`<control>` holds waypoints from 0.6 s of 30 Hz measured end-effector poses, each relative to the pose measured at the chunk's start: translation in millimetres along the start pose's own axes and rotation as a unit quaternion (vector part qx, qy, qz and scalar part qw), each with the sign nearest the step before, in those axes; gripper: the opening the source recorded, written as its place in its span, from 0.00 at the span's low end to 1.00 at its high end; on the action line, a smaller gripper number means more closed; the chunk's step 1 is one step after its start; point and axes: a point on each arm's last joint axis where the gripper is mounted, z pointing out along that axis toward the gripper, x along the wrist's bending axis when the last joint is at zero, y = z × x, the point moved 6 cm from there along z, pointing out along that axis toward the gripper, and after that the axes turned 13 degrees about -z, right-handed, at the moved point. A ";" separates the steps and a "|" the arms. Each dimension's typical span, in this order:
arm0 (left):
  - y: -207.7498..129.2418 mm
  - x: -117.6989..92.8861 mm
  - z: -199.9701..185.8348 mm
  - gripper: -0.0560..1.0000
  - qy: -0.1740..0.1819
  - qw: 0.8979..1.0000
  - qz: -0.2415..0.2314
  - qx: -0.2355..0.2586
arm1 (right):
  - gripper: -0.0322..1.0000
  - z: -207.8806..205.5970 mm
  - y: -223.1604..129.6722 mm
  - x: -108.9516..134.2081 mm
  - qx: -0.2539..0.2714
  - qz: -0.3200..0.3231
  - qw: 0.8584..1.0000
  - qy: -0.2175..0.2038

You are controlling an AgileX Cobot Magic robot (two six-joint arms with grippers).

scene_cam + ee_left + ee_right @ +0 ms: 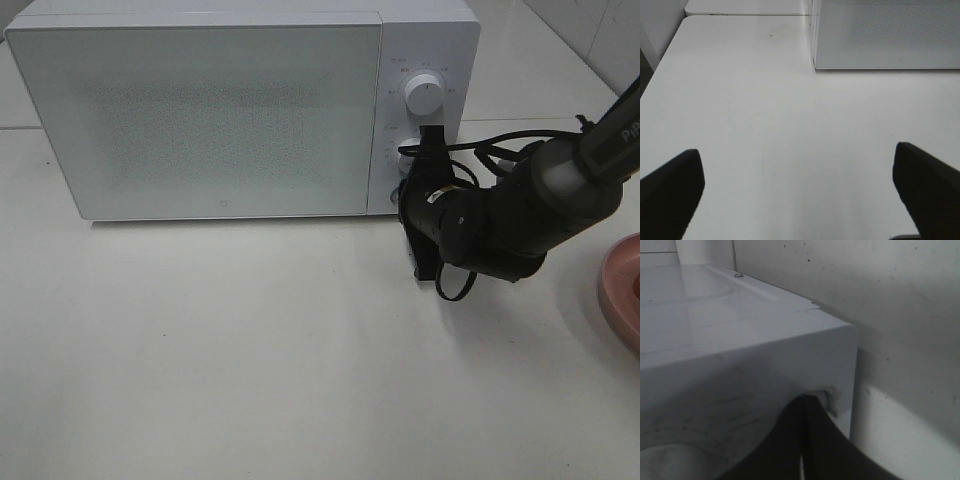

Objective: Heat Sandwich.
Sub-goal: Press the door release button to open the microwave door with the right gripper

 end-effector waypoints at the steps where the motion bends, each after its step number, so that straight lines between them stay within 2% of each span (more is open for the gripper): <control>1: 0.0 0.0 0.0 0.96 0.000 1.000 0.000 0.000 | 0.04 2.9 -2.2 0.4 -0.001 0.000 1.000 -0.003; 18: 0.0 0.0 0.0 0.96 0.000 1.000 0.000 0.000 | 0.04 11.5 -7.8 -1.9 -0.001 0.001 1.000 -0.013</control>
